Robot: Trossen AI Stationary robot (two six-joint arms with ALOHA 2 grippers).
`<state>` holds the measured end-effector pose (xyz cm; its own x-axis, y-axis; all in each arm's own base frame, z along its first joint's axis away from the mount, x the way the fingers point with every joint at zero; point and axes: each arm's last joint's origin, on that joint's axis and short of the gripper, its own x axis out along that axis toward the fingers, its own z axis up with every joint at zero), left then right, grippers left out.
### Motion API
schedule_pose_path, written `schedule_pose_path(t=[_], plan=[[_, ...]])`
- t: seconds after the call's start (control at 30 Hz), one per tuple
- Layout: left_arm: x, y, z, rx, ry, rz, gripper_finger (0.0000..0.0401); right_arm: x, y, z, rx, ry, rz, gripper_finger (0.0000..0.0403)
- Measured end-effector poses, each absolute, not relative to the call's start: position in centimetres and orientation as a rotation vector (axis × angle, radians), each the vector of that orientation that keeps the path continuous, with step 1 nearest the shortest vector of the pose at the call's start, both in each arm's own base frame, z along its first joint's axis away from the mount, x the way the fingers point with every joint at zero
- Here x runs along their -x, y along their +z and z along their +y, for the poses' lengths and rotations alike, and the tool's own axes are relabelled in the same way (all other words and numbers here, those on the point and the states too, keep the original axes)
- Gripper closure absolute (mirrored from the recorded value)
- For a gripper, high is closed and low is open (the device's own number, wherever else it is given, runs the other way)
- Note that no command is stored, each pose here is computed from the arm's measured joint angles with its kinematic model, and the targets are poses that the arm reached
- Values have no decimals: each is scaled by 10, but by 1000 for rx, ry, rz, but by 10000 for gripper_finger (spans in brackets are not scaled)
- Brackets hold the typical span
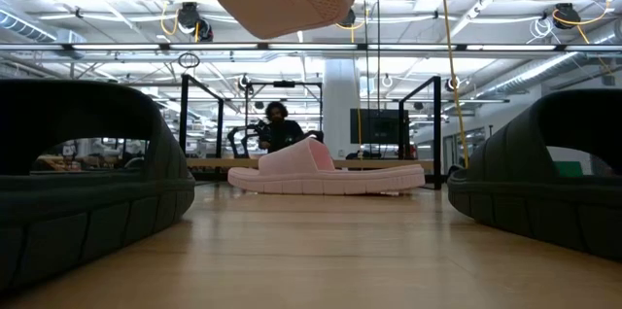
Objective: Pick and place slides into the shelf
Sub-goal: Put the bottom pink slide on the shelf
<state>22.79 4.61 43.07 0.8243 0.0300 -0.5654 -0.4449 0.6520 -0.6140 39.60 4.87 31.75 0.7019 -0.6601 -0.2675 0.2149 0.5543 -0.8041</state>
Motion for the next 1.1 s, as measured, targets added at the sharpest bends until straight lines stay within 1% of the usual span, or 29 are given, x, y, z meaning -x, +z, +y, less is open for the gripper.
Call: schedule_pose_path(t=[0.07, 0.17, 0.37, 0.6, 0.73, 0.9, 1.0, 1.1], plan=[[-235, 424, 54, 873, 277, 586, 254, -396, 317, 49, 837, -554, 602, 403], [-240, 416, 65, 917, 315, 623, 254, -396, 317, 51, 837, -551, 600, 403], [-235, 413, 78, 990, 342, 642, 254, -396, 317, 52, 838, -548, 600, 403], [-234, 412, 77, 1045, 332, 667, 254, -396, 317, 51, 840, -545, 600, 403], [-236, 410, 77, 1059, 332, 677, 254, -399, 313, 52, 860, -511, 607, 403], [-238, 403, 76, 1084, 340, 748, 254, -404, 305, 53, 916, -498, 629, 403], [-240, 396, 76, 1093, 361, 801, 254, -409, 304, 54, 930, -514, 609, 403], [-243, 396, 78, 1092, 356, 791, 254, -409, 303, 53, 962, -532, 624, 403]])
